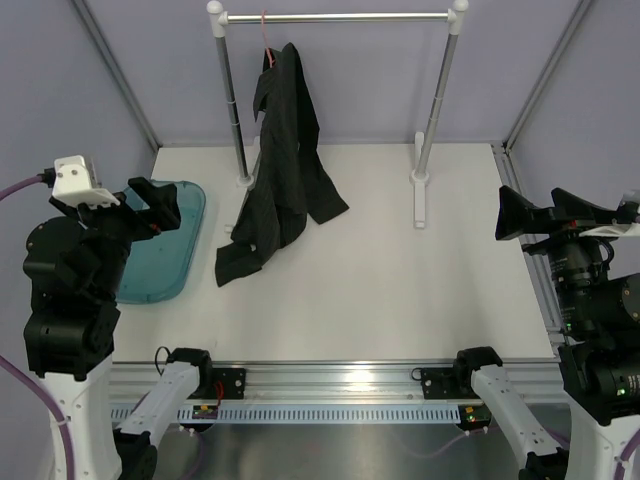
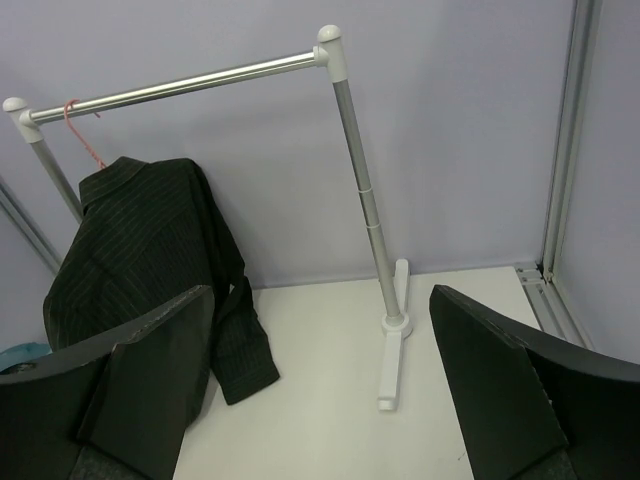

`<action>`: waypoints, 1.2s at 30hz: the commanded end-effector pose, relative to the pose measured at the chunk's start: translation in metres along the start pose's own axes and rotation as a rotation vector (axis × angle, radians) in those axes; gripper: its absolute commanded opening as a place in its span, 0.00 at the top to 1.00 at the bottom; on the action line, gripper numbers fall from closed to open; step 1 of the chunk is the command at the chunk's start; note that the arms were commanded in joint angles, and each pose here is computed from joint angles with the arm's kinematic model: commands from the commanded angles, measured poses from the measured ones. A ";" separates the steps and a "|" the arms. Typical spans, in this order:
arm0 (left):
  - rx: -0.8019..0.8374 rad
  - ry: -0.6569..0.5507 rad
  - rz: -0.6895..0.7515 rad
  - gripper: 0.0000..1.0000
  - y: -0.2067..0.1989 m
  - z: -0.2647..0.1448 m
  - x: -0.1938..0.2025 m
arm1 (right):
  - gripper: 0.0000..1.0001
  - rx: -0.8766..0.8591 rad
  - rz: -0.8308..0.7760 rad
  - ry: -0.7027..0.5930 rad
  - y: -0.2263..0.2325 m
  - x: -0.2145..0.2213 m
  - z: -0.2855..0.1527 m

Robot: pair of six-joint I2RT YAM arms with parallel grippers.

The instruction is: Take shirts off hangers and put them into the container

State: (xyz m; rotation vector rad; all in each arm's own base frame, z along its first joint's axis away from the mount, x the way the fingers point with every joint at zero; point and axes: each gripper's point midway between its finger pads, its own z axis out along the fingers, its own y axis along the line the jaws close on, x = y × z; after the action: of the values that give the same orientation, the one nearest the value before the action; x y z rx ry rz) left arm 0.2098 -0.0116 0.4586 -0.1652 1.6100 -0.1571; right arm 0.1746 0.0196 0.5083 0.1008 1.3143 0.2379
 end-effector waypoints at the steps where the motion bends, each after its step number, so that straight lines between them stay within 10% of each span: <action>1: 0.032 -0.016 -0.005 0.01 -0.006 0.001 -0.001 | 0.01 -0.030 -0.001 -0.013 0.005 -0.001 0.000; 17: 0.130 0.053 -0.156 0.01 -0.036 0.056 0.007 | 0.00 0.039 0.061 0.210 -0.005 0.068 0.032; 36: 0.159 0.140 -0.122 0.04 -0.115 0.237 0.026 | 0.00 -0.055 0.013 0.470 0.005 0.130 0.021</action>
State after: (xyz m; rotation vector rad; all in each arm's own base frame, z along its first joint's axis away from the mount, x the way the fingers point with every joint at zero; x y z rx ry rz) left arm 0.4293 -0.1344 0.4194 -0.1040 1.8204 -0.4345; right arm 0.2290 0.0431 0.4063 0.0886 1.7116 0.2852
